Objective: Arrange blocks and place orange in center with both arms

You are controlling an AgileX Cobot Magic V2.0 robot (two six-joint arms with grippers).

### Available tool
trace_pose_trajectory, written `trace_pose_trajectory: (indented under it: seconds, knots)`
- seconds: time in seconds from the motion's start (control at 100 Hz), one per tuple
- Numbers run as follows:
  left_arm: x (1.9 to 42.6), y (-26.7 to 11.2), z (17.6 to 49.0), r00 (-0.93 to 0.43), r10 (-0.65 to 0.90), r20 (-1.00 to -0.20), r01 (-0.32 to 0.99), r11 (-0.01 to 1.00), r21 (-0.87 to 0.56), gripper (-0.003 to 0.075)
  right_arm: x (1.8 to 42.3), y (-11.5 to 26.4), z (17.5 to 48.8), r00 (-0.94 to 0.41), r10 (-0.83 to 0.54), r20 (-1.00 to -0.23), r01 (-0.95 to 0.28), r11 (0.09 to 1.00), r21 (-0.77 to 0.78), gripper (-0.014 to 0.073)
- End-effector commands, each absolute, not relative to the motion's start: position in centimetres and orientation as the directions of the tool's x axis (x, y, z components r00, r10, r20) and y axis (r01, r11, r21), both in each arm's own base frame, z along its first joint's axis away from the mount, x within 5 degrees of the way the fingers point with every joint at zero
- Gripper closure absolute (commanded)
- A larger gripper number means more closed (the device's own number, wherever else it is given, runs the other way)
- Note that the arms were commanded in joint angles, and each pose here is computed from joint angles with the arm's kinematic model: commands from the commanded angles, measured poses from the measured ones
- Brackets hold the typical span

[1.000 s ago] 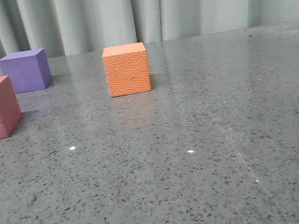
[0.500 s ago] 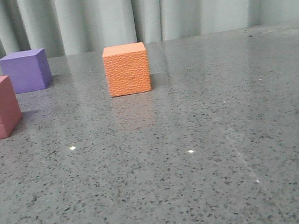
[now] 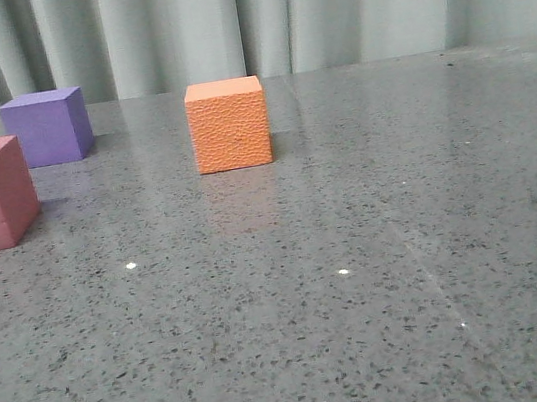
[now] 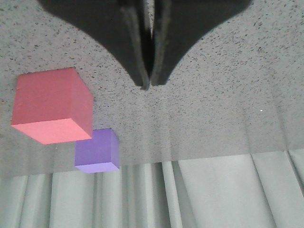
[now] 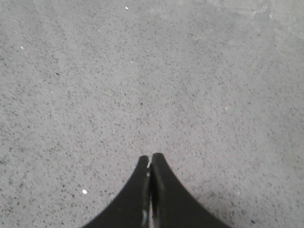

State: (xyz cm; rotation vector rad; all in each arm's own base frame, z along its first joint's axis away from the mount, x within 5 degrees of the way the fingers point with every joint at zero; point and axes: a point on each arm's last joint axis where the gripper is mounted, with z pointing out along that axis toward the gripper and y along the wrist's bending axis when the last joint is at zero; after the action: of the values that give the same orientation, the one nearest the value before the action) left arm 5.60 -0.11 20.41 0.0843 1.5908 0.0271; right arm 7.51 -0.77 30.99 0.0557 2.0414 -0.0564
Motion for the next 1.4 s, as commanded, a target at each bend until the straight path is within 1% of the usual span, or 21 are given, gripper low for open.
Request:
trace_pose_trajectory:
  seconds: [0.0, 0.15, 0.29, 0.43, 0.46, 0.53, 0.68, 0.78, 0.91, 1.15, 1.39]
  knots:
    - [5.6, -0.3, 19.5, 0.043, 0.058, -0.997, 0.049, 0.997, 0.06, 0.0739, 7.1, -0.8, 32.4, -0.312, -0.014, -0.95, 0.031, 0.999, -0.025, 0.0662]
    - [5.6, -0.3, 19.5, 0.043, 0.058, -0.997, 0.049, 0.997, 0.06, 0.0739, 5.3, -0.9, 31.1, -0.184, 0.009, -0.983, -0.015, 1.0, 0.012, 0.0662]
    - [5.6, -0.3, 19.5, 0.043, 0.058, -0.997, 0.049, 0.997, 0.06, 0.0739, 3.7, -1.0, 28.6, -0.14, 0.061, -0.988, -0.052, 0.996, 0.069, 0.0662]
    - [5.6, -0.3, 19.5, 0.043, 0.058, -0.997, 0.049, 0.997, 0.06, 0.0739, 2.9, -0.5, 26.5, -0.09, 0.019, -0.996, -0.129, 0.991, 0.031, 0.0662]
    - [5.6, -0.3, 19.5, 0.043, 0.058, -0.997, 0.049, 0.997, 0.06, 0.0739, 3.0, -0.3, 26.4, -0.082, -0.011, -0.997, -0.143, 0.99, 0.001, 0.0662]
    - [5.6, -0.3, 19.5, 0.043, 0.058, -0.997, 0.049, 0.997, 0.06, 0.0739, 3.2, 0.1, 26.2, -0.049, -0.018, -0.999, -0.164, 0.986, -0.01, 0.0662]
    - [5.6, -0.3, 19.5, 0.043, 0.058, -0.997, 0.049, 0.997, 0.06, 0.0739, 3.8, 0.6, 25.7, 0.037, 0.067, -0.997, -0.152, 0.987, 0.061, 0.0662]
    - [5.6, -0.3, 19.5, 0.043, 0.058, -0.997, 0.049, 0.997, 0.06, 0.0739, 4.3, 0.5, 24.7, 0.084, 0.077, -0.993, -0.12, 0.991, 0.066, 0.0662]
    - [5.6, -0.3, 19.5, 0.043, 0.058, -0.997, 0.049, 0.997, 0.06, 0.0739, 4.8, 0.5, 23.2, 0.092, 0.076, -0.993, -0.113, 0.991, 0.066, 0.0662]
    - [5.6, -0.3, 19.5, 0.043, 0.058, -0.997, 0.049, 0.997, 0.06, 0.0739, 5.4, 0.6, 20.6, 0.027, 0.071, -0.997, -0.108, 0.992, 0.067, 0.0662]
    - [5.6, -0.3, 19.5, 0.043, 0.058, -0.997, 0.049, 0.997, 0.06, 0.0739, 5.4, 0.6, 20.2, 0.015, 0.064, -0.998, -0.105, 0.992, 0.062, 0.0662]
